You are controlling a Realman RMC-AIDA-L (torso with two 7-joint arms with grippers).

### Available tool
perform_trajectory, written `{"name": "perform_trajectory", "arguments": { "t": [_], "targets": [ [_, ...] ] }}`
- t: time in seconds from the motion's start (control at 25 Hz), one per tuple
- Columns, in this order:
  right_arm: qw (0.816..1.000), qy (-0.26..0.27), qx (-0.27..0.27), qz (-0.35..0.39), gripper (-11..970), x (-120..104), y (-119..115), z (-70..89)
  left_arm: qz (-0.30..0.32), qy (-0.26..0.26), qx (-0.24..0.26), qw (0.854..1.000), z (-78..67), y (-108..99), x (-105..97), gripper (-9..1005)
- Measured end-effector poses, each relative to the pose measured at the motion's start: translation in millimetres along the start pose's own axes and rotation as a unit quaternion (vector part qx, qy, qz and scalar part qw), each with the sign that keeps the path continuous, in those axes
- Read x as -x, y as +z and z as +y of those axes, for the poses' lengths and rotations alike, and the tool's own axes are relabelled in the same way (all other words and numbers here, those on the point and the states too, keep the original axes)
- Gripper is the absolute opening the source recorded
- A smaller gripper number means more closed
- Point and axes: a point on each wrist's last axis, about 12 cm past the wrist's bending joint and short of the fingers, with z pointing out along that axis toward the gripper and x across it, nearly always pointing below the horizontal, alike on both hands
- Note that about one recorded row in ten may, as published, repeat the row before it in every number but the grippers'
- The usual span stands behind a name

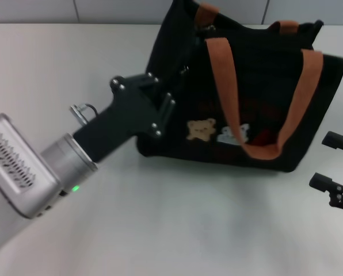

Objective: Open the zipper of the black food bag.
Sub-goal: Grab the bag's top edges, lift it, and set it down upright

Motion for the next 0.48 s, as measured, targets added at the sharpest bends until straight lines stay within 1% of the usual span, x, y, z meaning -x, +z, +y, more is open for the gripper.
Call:
{"name": "perform_trajectory", "arguments": {
  "t": [0.08, 0.12, 0.16, 0.2, 0.24, 0.28, 0.32, 0.4, 0.48],
  "targets": [
    [1.000, 0.002, -0.002, -0.011, 831, 0, 3, -0.2, -0.021, 0.047, -0.006, 0.999, 12.4, -3, 4, 111],
    [1.000, 0.003, -0.004, -0.019, 831, 1, 4, -0.3, -0.028, 0.061, -0.010, 0.998, 16.6, -3, 6, 111],
    [0.999, 0.008, -0.013, -0.049, 831, 2, 9, -0.7, -0.044, 0.105, -0.023, 0.993, 28.2, -3, 10, 111],
    [0.999, 0.008, -0.013, -0.049, 831, 2, 9, -0.7, -0.044, 0.105, -0.023, 0.993, 28.2, -3, 10, 111],
    [0.997, 0.011, -0.022, -0.068, 831, 3, 12, -1.3, -0.049, 0.133, -0.030, 0.989, 33.6, -1, 11, 111],
    [0.991, 0.021, -0.053, -0.117, 831, 3, 17, -2.4, -0.052, 0.155, -0.034, 0.986, 36.9, 1, 12, 111],
    [0.991, 0.021, -0.053, -0.117, 831, 3, 17, -2.4, -0.054, 0.179, -0.039, 0.982, 40.2, 4, 13, 111],
    [0.980, 0.034, -0.096, -0.172, 831, 4, 21, -4.4, -0.060, 0.222, -0.047, 0.972, 46.3, 8, 14, 111],
    [0.968, 0.045, -0.128, -0.210, 830, 4, 26, -7.0, -0.066, 0.246, -0.053, 0.966, 49.9, 11, 16, 111]
  ]
}}
